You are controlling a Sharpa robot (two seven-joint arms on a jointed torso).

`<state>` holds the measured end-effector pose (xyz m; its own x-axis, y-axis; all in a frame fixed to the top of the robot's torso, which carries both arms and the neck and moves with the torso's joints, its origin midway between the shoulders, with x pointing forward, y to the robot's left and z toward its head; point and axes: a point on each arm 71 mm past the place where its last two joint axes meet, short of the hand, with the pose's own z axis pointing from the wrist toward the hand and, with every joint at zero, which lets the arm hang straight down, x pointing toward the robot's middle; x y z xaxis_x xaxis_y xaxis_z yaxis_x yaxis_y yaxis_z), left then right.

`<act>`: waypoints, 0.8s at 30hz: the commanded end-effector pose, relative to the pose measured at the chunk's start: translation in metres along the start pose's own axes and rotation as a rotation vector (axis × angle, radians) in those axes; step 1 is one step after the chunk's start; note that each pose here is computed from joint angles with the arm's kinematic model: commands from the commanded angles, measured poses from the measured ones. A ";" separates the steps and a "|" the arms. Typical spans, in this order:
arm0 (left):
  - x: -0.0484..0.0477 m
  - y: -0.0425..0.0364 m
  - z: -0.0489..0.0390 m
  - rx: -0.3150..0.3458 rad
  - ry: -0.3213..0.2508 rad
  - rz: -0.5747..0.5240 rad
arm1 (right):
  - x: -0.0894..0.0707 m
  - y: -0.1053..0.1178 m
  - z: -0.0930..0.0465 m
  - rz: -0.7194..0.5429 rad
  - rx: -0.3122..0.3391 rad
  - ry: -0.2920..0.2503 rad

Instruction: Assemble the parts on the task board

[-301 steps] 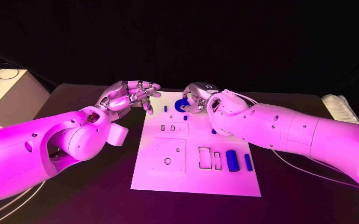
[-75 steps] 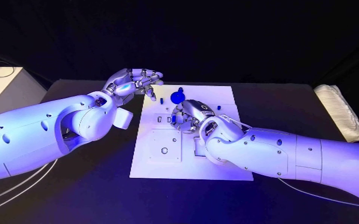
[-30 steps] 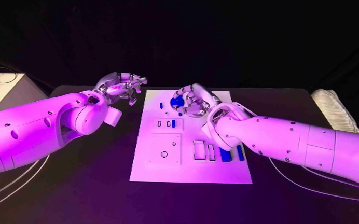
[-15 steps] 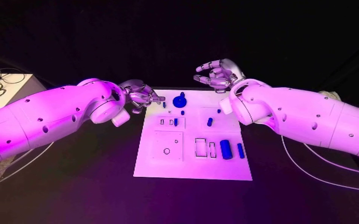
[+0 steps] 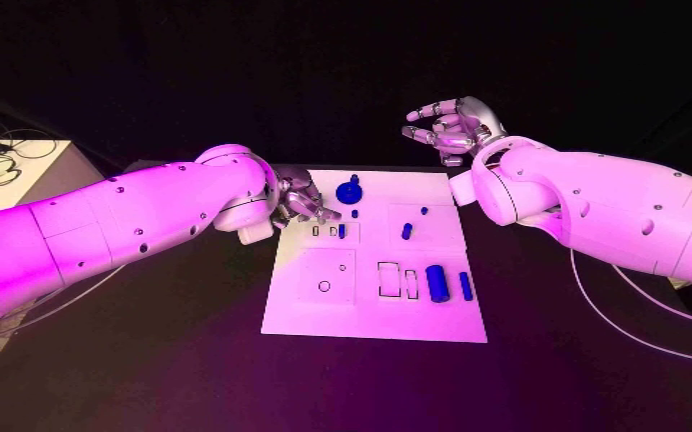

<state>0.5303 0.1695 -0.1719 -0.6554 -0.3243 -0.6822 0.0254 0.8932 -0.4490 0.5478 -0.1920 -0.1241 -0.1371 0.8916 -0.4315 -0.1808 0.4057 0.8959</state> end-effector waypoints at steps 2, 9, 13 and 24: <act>0.0023 -0.0015 0.0050 -0.052 0.024 0.089 | -0.002 0.000 0.000 0.004 0.003 0.012; 0.0058 -0.0127 0.0138 -0.050 0.027 0.103 | -0.005 -0.001 -0.001 -0.005 0.005 0.016; 0.0068 -0.0168 0.0168 -0.048 0.030 0.105 | -0.005 0.000 -0.001 -0.012 -0.001 0.017; 0.0089 -0.0210 0.0253 -0.056 0.041 0.102 | -0.005 -0.001 -0.002 -0.020 0.006 0.029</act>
<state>0.5434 0.1412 -0.1821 -0.6677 -0.2355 -0.7062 0.0450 0.9341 -0.3541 0.5471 -0.1984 -0.1233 -0.1481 0.8847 -0.4421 -0.1734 0.4168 0.8923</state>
